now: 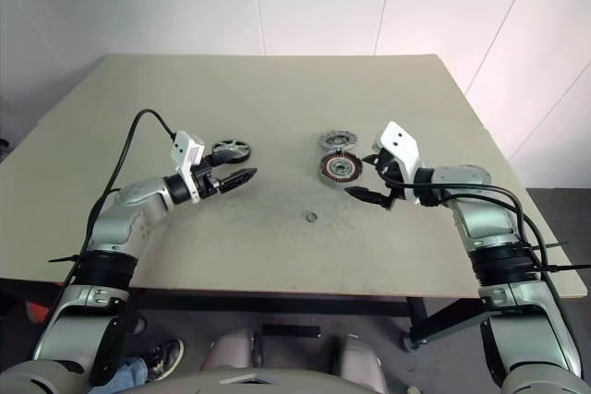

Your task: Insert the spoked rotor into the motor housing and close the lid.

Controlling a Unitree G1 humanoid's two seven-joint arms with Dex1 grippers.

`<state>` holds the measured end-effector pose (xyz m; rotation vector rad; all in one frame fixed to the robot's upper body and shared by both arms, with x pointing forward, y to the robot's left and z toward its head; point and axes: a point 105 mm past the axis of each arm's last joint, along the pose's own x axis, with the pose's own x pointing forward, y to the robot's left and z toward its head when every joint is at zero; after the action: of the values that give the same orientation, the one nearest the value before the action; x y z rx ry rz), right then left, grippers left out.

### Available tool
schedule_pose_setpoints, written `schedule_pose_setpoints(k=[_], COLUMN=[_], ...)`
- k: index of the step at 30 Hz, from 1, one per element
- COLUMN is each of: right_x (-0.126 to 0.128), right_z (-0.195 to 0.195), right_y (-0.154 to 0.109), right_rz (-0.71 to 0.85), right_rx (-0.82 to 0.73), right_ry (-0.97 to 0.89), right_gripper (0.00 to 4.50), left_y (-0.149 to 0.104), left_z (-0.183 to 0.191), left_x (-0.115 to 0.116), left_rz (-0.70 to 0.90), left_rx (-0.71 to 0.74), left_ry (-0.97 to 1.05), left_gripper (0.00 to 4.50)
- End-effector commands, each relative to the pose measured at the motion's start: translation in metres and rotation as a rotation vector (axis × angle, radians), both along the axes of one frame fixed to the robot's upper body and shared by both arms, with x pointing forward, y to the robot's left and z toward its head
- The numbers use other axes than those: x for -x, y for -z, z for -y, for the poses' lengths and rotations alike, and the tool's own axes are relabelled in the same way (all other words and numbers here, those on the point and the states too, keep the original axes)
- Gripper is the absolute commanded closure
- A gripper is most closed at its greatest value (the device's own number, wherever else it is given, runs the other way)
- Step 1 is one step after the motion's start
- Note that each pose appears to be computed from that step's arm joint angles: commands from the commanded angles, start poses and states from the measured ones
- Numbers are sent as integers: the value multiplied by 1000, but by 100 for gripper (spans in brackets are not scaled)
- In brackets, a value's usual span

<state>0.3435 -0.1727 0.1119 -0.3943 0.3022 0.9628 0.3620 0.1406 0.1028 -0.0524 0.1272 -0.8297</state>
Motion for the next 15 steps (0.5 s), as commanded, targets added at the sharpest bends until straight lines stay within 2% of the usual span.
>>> schedule_pose_setpoints(k=[1, 15], right_x=[-1, -4], right_z=[-4, -4], right_y=[-12, -13], right_rz=[54, 71], right_rx=[1, 6], right_ry=[-21, -6], right_gripper=[4, 4], left_y=[-18, -17], left_z=[2, 5], left_x=[-1, -1], left_rz=[65, 64], left_rx=[1, 6], left_ry=[16, 20], left_gripper=[0, 0])
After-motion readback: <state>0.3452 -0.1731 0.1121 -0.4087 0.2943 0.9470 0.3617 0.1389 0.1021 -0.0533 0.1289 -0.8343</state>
